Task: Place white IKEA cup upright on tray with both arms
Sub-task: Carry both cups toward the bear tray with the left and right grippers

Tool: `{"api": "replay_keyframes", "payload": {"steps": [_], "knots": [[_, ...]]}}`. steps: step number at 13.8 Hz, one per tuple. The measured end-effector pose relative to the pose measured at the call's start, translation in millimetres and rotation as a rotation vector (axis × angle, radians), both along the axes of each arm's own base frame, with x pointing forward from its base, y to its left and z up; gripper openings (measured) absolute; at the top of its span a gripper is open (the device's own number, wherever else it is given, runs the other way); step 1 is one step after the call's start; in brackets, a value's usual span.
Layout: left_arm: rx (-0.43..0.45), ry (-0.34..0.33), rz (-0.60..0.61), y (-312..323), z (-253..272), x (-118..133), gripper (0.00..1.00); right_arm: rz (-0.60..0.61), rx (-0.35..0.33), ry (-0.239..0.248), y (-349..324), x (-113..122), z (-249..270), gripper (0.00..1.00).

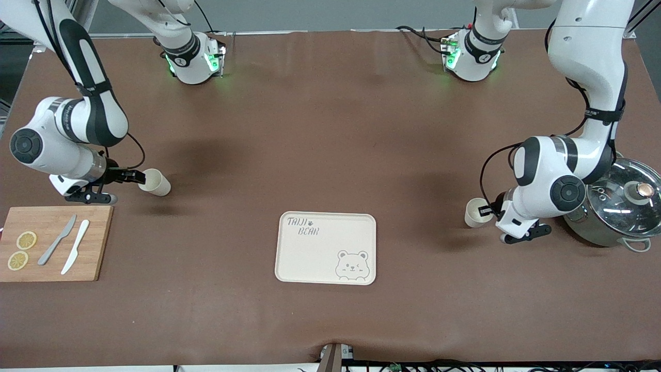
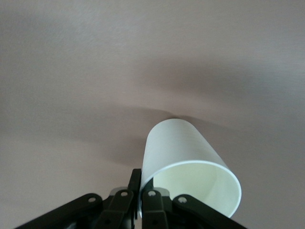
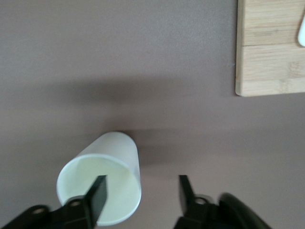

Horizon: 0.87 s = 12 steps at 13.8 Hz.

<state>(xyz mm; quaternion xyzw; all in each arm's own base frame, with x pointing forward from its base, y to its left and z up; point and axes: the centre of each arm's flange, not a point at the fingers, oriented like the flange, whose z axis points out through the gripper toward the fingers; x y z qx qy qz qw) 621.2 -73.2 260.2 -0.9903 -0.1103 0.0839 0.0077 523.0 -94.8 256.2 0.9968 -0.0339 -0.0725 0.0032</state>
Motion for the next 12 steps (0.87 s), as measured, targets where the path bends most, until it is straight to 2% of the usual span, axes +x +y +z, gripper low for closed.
{"api": "replay_keyframes", "payload": {"steps": [3,5,8,10,12], "knots": [[-0.023,0.019,-0.049,-50,62,1,0.04,0.001,-0.001,-0.008,1,-3,-23,0.3],[-0.027,0.02,-0.045,-80,103,1,0.04,0.0,0.003,-0.002,2,-3,-29,0.1],[-0.023,0.016,-0.019,-122,122,-4,0.04,0.008,0.01,0.005,9,-2,-24,0.05],[-0.015,0.007,0.028,-147,124,-6,0.04,0.004,0.021,0.055,10,1,-16,0.05],[-0.008,-0.01,0.094,-179,128,-5,0.04,-0.021,0.066,0.106,16,19,15,0.04]]}}
